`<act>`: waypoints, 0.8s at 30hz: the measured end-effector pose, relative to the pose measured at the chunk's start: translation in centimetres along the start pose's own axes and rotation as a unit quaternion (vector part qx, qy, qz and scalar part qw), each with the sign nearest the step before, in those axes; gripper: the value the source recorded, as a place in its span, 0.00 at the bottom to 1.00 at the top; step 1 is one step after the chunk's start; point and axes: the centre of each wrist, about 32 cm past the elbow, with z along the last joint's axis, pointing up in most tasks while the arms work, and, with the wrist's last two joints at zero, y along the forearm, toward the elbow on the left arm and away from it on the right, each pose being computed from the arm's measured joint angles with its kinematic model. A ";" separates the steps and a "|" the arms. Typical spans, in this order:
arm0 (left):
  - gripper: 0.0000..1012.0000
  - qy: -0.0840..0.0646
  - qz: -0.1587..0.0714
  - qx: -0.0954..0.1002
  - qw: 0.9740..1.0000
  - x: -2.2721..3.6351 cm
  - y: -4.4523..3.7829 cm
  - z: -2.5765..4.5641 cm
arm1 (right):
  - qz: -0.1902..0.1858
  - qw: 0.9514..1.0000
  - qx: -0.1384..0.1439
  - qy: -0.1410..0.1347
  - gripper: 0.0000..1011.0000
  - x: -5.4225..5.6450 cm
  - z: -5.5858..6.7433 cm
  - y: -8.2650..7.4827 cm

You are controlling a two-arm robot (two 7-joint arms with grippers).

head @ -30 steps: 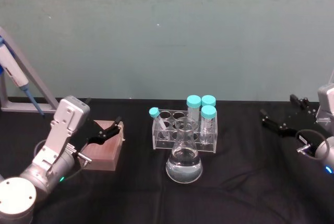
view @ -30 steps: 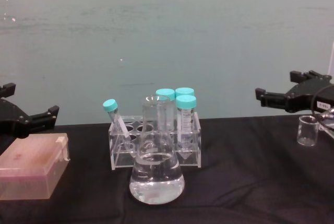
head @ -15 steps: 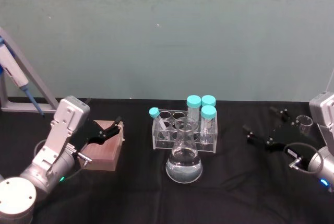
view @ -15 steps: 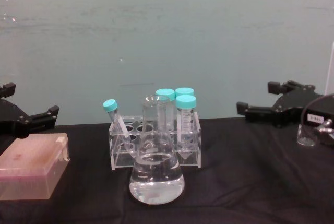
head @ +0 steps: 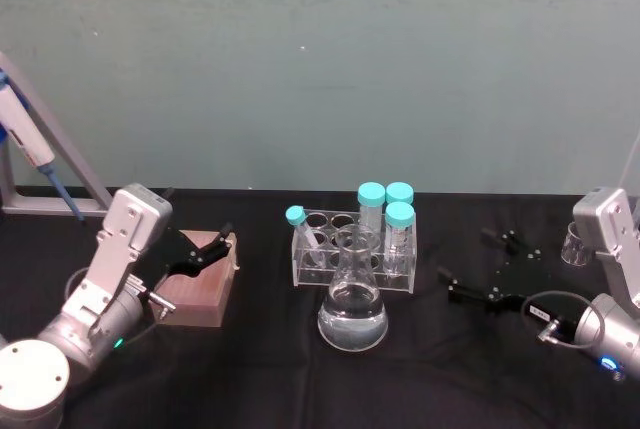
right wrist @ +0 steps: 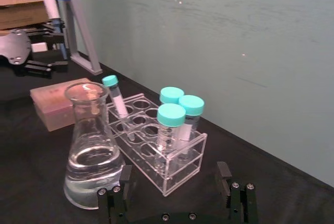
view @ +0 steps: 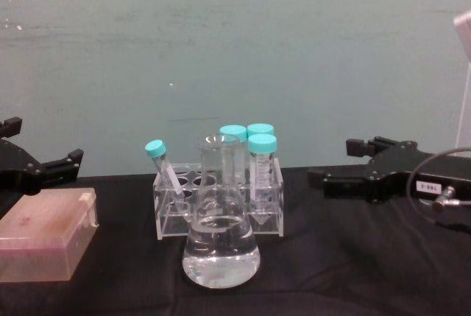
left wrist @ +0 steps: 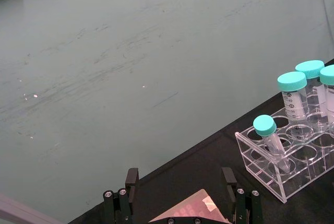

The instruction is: Place the experimental apparatus aside using one hand.

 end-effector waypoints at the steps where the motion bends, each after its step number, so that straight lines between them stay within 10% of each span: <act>1: 0.99 0.000 0.000 0.000 1.000 0.00 0.00 0.00 | 0.006 1.000 0.000 0.001 0.99 0.0 0.0 0.1; 24: 0.99 0.000 0.000 0.000 1.000 0.00 0.00 0.00 | 0.072 0.997 0.008 -0.011 0.99 0.7 0.5 1.9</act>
